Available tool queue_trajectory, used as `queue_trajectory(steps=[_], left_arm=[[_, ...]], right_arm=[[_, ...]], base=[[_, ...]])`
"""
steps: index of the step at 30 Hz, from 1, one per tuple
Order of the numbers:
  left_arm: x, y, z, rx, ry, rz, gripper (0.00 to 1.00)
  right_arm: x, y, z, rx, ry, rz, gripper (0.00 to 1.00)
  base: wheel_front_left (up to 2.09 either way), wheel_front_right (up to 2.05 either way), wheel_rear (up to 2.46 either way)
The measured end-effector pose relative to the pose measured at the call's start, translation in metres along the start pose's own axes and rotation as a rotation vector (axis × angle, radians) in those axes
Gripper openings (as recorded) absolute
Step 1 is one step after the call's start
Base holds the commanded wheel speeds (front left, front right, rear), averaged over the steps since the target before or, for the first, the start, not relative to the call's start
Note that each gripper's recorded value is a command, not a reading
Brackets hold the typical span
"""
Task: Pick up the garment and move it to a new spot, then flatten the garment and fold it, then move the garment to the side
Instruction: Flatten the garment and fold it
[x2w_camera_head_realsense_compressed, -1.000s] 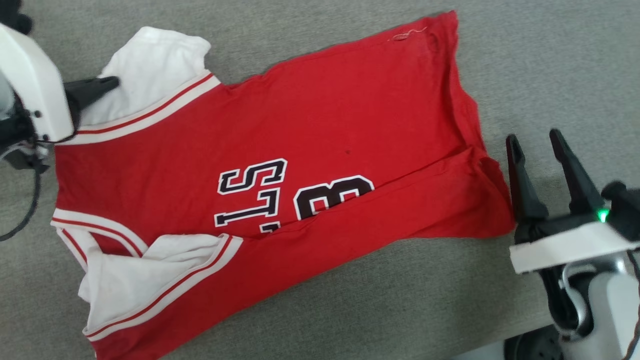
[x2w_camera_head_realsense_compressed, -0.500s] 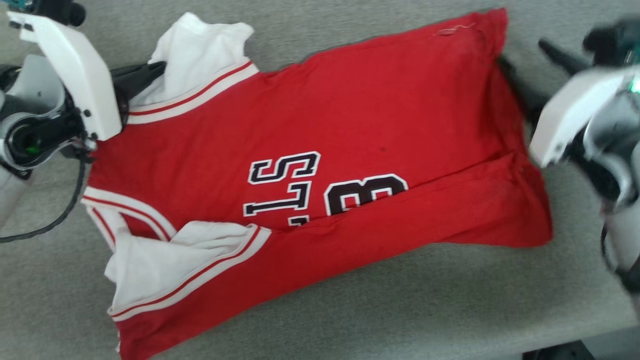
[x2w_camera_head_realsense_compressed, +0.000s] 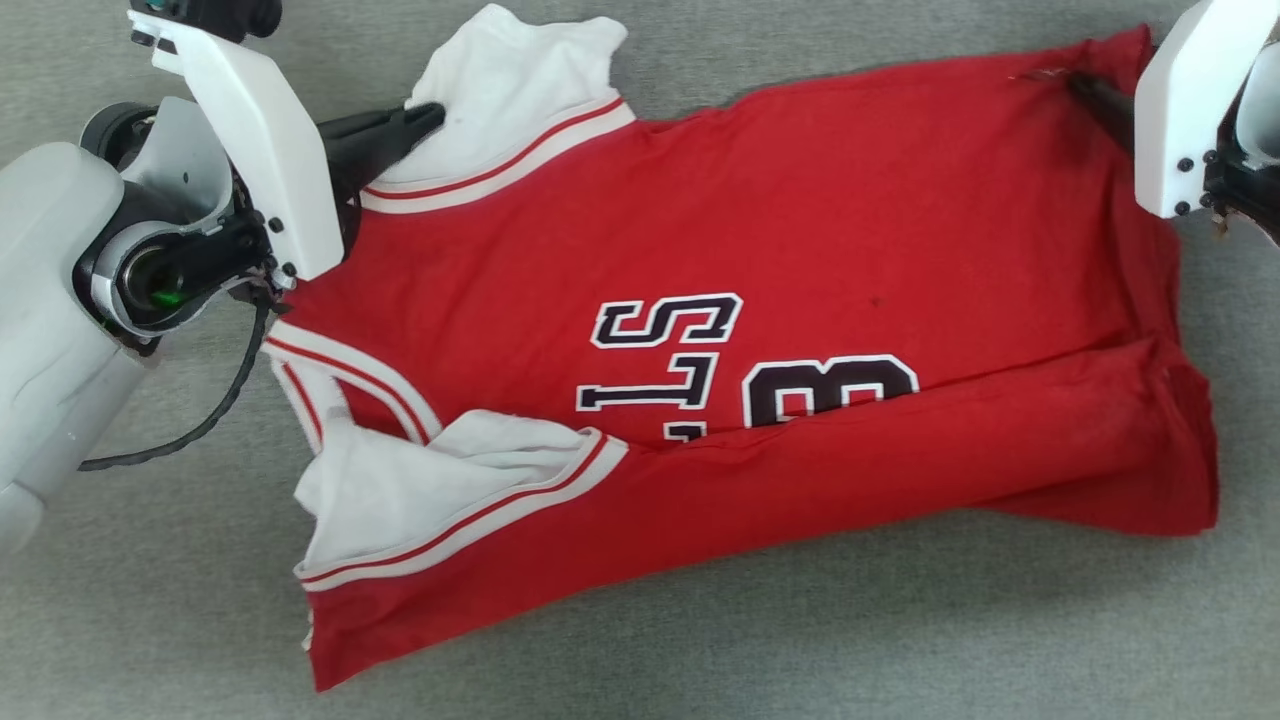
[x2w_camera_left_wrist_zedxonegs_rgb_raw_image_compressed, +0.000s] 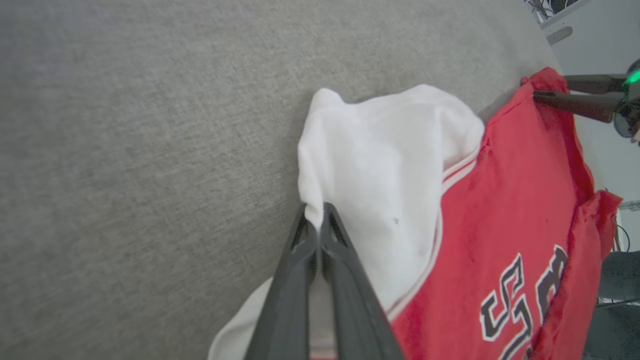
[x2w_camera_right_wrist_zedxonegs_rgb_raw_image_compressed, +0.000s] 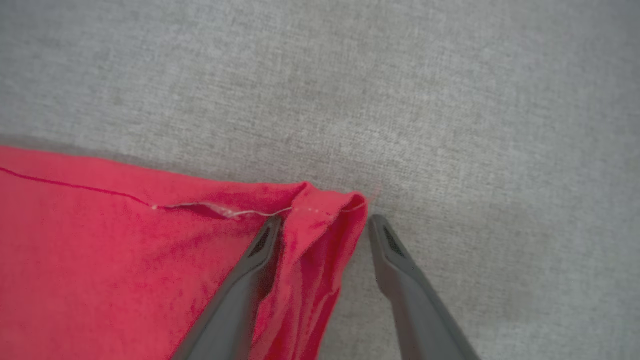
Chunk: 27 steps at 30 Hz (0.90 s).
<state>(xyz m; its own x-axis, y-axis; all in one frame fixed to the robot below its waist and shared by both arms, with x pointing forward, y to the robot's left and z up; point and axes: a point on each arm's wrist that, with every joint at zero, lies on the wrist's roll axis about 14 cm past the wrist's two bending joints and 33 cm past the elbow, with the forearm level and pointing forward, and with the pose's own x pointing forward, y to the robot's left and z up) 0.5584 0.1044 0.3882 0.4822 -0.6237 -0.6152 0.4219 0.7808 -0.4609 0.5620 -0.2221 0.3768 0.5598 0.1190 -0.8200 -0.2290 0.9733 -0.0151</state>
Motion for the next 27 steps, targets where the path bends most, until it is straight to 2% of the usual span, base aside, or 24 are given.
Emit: queue_trajectory(steps=[1,6,14,18,21,27], left_arm=[[-0.002,0.001,0.002,-0.003,-0.015,0.004,0.00],[-0.017,-0.006,0.020,0.006,-0.116,0.007,0.00],[-0.060,-0.057,0.046,0.053,-0.281,-0.079,0.00],[-0.091,-0.084,0.042,0.089,-0.346,-0.123,0.00],[-0.112,-0.095,0.022,0.096,-0.364,-0.139,0.00],[-0.147,-0.092,-0.030,0.025,-0.401,-0.115,0.00]], right_arm=[[0.000,0.001,0.001,-0.008,0.003,0.004,0.00],[-0.007,0.005,0.013,-0.033,-0.060,0.012,0.00],[-0.052,0.013,0.031,-0.040,-0.221,0.042,0.00],[-0.078,0.012,0.022,-0.018,-0.271,0.058,0.00],[-0.093,0.016,0.003,-0.007,-0.272,0.078,0.00],[-0.111,0.021,-0.044,0.022,-0.239,0.095,0.00]], base=[[0.00,0.00,0.00],[0.00,0.00,0.00],[0.00,0.00,0.00],[0.00,0.00,0.00],[0.00,0.00,0.00],[0.00,0.00,0.00]])
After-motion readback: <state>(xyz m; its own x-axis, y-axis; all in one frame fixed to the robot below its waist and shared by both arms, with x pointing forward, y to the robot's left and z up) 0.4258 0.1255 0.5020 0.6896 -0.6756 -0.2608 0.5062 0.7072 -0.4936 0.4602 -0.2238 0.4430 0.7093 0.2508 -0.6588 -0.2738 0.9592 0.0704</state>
